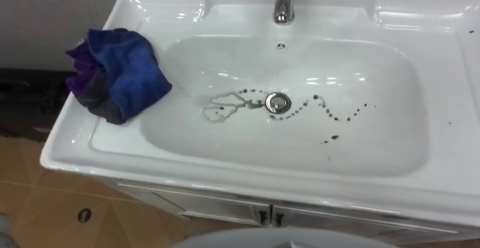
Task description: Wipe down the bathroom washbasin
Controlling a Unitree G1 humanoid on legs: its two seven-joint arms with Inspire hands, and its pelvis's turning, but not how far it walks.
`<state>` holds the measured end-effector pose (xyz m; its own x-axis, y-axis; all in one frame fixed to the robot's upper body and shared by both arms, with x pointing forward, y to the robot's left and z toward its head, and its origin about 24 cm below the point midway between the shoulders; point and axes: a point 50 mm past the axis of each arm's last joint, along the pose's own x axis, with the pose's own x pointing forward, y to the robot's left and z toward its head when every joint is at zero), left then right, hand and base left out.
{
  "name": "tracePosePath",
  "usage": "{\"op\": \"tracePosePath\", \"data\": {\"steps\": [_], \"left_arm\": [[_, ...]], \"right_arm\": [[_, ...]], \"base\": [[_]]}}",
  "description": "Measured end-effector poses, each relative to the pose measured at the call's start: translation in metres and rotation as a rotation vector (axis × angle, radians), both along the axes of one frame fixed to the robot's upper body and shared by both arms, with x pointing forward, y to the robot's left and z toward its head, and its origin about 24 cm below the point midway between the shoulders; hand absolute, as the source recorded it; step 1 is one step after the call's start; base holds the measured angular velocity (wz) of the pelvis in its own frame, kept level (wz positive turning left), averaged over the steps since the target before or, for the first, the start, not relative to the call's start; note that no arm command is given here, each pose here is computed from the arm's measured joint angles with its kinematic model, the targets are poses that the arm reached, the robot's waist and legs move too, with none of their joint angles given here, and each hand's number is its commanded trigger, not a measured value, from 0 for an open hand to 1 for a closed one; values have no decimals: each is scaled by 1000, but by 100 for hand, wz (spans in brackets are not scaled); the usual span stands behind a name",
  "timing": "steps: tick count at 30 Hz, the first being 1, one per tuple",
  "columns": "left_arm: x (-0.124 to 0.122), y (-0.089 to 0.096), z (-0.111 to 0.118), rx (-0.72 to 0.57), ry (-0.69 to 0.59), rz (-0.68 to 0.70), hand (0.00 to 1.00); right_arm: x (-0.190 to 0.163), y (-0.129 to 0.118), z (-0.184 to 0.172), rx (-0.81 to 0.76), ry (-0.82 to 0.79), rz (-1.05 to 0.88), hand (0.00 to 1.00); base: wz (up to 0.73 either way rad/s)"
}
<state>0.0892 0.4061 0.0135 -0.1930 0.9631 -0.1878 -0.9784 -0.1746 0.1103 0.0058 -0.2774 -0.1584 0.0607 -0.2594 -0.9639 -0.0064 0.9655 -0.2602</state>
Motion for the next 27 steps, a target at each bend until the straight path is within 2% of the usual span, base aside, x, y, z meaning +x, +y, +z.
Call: {"op": "tracePosePath", "data": {"steps": [5,10,12,15,20,27], "left_arm": [[17,-1,16,57,-68,-13,0],[28,-6,34,168,-56,-63,0],[38,-12,48,266,-41,-126,0],[52,-21,57,358,-8,-224,0],[69,-35,67,456,33,-397,0],[95,-72,65,570,123,-631,0]], "right_arm": [[-6,1,0,3,6,40,0],[-8,1,0,3,9,60,0],[-10,2,0,6,13,55,0],[-11,4,-1,27,23,72,0],[-16,13,-4,86,59,101,0],[-20,13,-4,119,77,84,0]], "base": [[-9],[-10],[-2],[-1],[-2],[-1]]}}
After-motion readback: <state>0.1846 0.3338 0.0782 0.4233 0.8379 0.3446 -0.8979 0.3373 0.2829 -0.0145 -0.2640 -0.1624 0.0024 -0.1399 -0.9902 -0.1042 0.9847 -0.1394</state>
